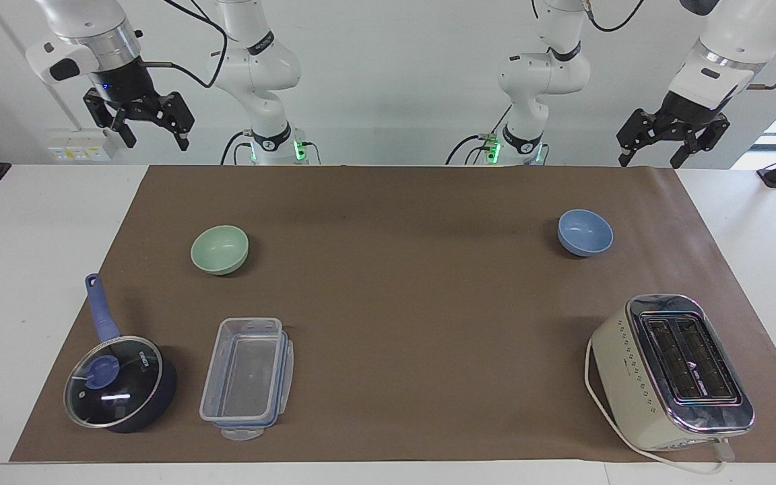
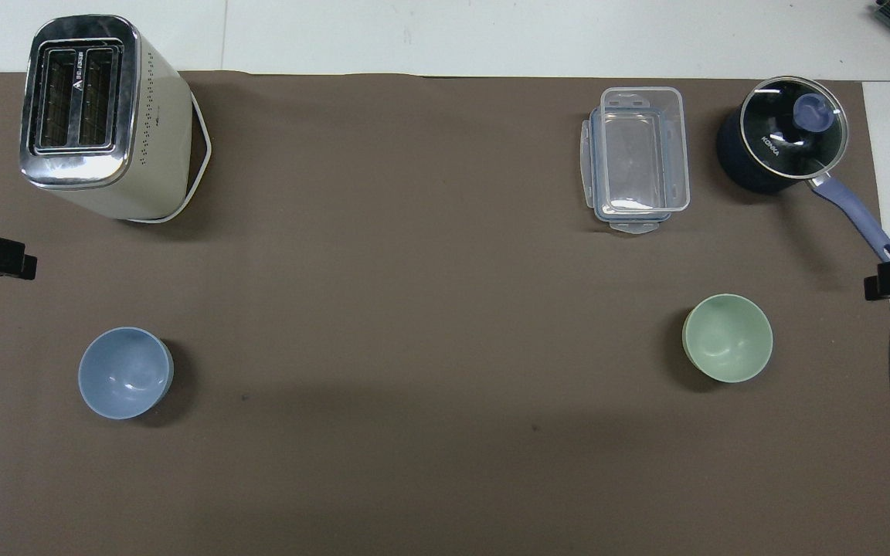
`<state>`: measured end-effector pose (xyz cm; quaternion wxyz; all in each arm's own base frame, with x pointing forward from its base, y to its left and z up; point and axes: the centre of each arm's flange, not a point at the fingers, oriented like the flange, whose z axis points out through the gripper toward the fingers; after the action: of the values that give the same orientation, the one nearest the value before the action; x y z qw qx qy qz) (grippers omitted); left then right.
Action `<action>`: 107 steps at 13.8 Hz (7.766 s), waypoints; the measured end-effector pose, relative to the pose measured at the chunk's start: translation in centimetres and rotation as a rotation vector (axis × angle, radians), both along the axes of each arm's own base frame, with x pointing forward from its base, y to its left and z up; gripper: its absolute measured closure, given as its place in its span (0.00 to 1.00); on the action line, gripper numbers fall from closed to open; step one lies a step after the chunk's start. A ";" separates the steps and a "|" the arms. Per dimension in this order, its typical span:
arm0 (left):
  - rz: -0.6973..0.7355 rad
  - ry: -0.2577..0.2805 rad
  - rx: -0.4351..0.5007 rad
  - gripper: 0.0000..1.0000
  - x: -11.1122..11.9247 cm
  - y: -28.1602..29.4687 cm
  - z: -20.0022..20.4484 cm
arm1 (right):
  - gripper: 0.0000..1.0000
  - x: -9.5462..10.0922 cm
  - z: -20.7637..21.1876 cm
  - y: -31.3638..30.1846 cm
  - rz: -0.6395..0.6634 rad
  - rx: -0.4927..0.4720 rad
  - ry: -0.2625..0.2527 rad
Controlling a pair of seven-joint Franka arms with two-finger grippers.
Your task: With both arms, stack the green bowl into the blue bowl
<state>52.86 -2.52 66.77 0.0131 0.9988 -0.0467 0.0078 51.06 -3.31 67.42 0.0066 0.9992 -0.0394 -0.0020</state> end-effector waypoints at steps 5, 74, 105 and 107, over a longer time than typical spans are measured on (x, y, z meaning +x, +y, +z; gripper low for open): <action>-0.009 0.000 0.000 0.00 -0.1 0.0 0.0 | 0.00 0.0 0.0 0.0 0.000 0.000 0.000; -0.045 0.116 -0.162 0.96 -6.7 -5.1 -29.5 | 0.00 -0.1 -0.2 -1.2 0.008 0.001 0.004; -0.090 0.037 -0.085 0.00 -5.1 -17.7 -17.1 | 0.10 -0.7 -35.1 -7.1 0.137 0.026 -0.046; -0.079 -0.012 -0.065 0.00 -3.3 -14.2 -12.1 | 0.35 -0.9 -35.3 -7.1 0.151 0.027 -0.041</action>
<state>49.55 -16.71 54.63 0.0457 0.9951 -0.0861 0.0149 50.17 -10.42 32.15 -0.0077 0.9992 0.0358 0.0182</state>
